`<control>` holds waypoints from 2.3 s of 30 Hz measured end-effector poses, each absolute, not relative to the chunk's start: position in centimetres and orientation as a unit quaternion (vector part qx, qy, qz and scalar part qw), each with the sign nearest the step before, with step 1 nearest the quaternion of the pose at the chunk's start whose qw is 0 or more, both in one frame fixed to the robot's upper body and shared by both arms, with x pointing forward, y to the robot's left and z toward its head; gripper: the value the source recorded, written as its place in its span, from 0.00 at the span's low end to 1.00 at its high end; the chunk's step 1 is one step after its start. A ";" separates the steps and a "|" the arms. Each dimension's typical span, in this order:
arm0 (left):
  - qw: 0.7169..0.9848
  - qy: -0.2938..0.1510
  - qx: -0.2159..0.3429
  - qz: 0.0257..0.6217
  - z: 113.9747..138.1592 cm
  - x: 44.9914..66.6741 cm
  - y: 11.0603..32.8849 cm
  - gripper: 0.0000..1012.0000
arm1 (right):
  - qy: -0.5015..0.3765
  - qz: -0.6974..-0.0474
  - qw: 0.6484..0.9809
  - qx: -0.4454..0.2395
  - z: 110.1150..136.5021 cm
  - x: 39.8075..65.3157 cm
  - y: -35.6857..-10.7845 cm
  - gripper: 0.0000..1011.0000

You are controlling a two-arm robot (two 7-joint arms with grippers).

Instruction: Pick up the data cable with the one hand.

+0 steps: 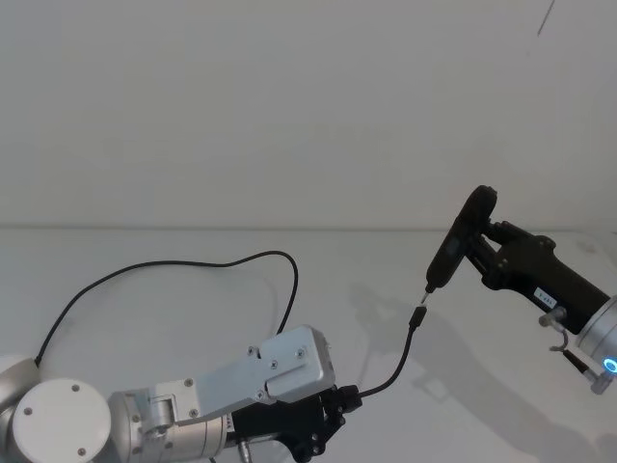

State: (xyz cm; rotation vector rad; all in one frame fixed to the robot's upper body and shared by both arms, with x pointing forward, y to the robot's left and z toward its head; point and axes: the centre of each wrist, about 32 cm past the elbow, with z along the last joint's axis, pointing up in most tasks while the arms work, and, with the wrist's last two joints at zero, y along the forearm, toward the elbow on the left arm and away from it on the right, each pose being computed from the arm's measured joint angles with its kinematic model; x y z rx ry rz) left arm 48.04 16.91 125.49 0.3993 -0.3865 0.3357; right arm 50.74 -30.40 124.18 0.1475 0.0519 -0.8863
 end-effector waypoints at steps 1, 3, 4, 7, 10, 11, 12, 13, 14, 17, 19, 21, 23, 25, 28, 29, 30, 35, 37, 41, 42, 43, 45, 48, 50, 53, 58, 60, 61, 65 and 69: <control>0.948 -0.190 0.196 0.165 125.5 48.0 16.9 0.05 | 0.025 -0.428 0.901 0.070 124.2 50.8 -30.4 0.28; 0.948 -0.190 0.196 0.165 125.5 48.0 16.9 0.05 | 0.024 -0.429 0.901 0.069 124.2 50.8 -30.4 0.28; 0.948 -0.190 0.196 0.165 125.5 48.0 16.9 0.05 | 0.024 -0.429 0.901 0.068 124.2 50.8 -30.5 0.28; 0.948 -0.190 0.196 0.164 125.5 48.1 16.9 0.05 | 0.023 -0.430 0.900 0.064 124.2 50.9 -30.5 0.28; 0.948 -0.191 0.196 0.164 125.5 48.1 16.9 0.05 | 0.022 -0.431 0.900 0.062 124.2 50.9 -30.6 0.28; 0.948 -0.191 0.196 0.164 125.5 48.1 16.9 0.05 | 0.021 -0.431 0.900 0.061 124.2 50.9 -30.6 0.28; 0.948 -0.191 0.196 0.164 125.5 48.1 16.9 0.05 | 0.021 -0.431 0.900 0.061 124.2 50.9 -30.6 0.28; 0.948 -0.191 0.196 0.164 125.5 48.1 16.9 0.05 | 0.020 -0.431 0.900 0.060 124.2 50.9 -30.6 0.28; 0.948 -0.191 0.196 0.164 125.5 48.1 16.9 0.05 | 0.020 -0.431 0.900 0.060 124.2 50.9 -30.6 0.28; 0.948 -0.191 0.195 0.164 125.5 48.1 16.9 0.05 | 0.019 -0.431 0.900 0.059 124.3 50.9 -30.6 0.28; 0.948 -0.191 0.195 0.164 125.5 48.1 16.9 0.05 | 0.019 -0.431 0.900 0.059 124.3 50.9 -30.7 0.28; 0.948 -0.191 0.195 0.164 125.5 48.1 16.9 0.05 | 0.018 -0.431 0.900 0.059 124.3 50.9 -30.7 0.28; 0.948 -0.191 0.195 0.164 125.5 48.1 16.9 0.05 | 0.018 -0.430 0.901 0.060 124.4 50.9 -30.6 0.28; 0.948 -0.191 0.195 0.164 125.5 48.1 16.9 0.05 | 0.018 -0.430 0.901 0.060 124.5 50.8 -30.6 0.28; 0.948 -0.191 0.195 0.164 125.5 48.1 16.9 0.05 | 0.018 -0.428 0.901 0.060 124.5 50.8 -30.6 0.28; 0.948 -0.191 0.195 0.164 125.5 48.1 16.9 0.05 | 0.018 -0.428 0.902 0.060 124.6 50.8 -30.6 0.28; 0.948 -0.191 0.195 0.164 125.5 48.1 16.9 0.05 | 0.017 -0.427 0.902 0.060 124.6 50.8 -30.6 0.28; 0.948 -0.191 0.195 0.164 125.5 48.1 16.9 0.05 | 0.018 -0.426 0.903 0.060 124.7 50.7 -30.6 0.28; 0.948 -0.191 0.195 0.164 125.5 48.1 16.9 0.05 | 0.018 -0.426 0.903 0.060 124.7 50.7 -30.6 0.28; 0.948 -0.191 0.195 0.164 125.5 48.1 16.9 0.05 | 0.018 -0.425 0.903 0.060 124.7 50.7 -30.6 0.28; 0.948 -0.191 0.195 0.164 125.5 48.1 16.9 0.05 | 0.018 -0.425 0.903 0.060 124.7 50.7 -30.7 0.28; 0.948 -0.191 0.195 0.164 125.5 48.1 16.9 0.05 | 0.018 -0.425 0.903 0.060 124.7 50.7 -30.7 0.28; 0.948 -0.191 0.195 0.164 125.5 48.1 16.9 0.05 | 0.018 -0.424 0.903 0.060 124.7 50.7 -30.7 0.28; 0.948 -0.191 0.195 0.164 125.5 48.1 16.9 0.05 | 0.019 -0.424 0.903 0.060 124.7 50.6 -30.7 0.28; 0.948 -0.191 0.195 0.164 125.5 48.1 16.9 0.05 | 0.019 -0.424 0.904 0.059 124.7 50.6 -30.7 0.28; 0.948 -0.191 0.195 0.164 125.5 48.1 16.9 0.05 | 0.019 -0.424 0.904 0.059 124.7 50.6 -30.6 0.28; 0.948 -0.191 0.195 0.164 125.5 48.1 16.9 0.05 | 0.020 -0.423 0.904 0.059 124.7 50.7 -30.6 0.28; 0.948 -0.191 0.195 0.164 125.5 48.1 16.9 0.05 | 0.020 -0.423 0.904 0.059 124.7 50.7 -30.6 0.28; 0.948 -0.191 0.195 0.164 125.5 48.1 16.9 0.05 | 0.020 -0.423 0.904 0.059 124.7 50.7 -30.6 0.28; 0.948 -0.191 0.195 0.164 125.5 48.1 16.9 0.05 | 0.020 -0.424 0.904 0.059 124.7 50.7 -30.6 0.28; 0.948 -0.191 0.195 0.164 125.5 48.1 16.9 0.05 | 0.020 -0.424 0.904 0.059 124.7 50.7 -30.6 0.28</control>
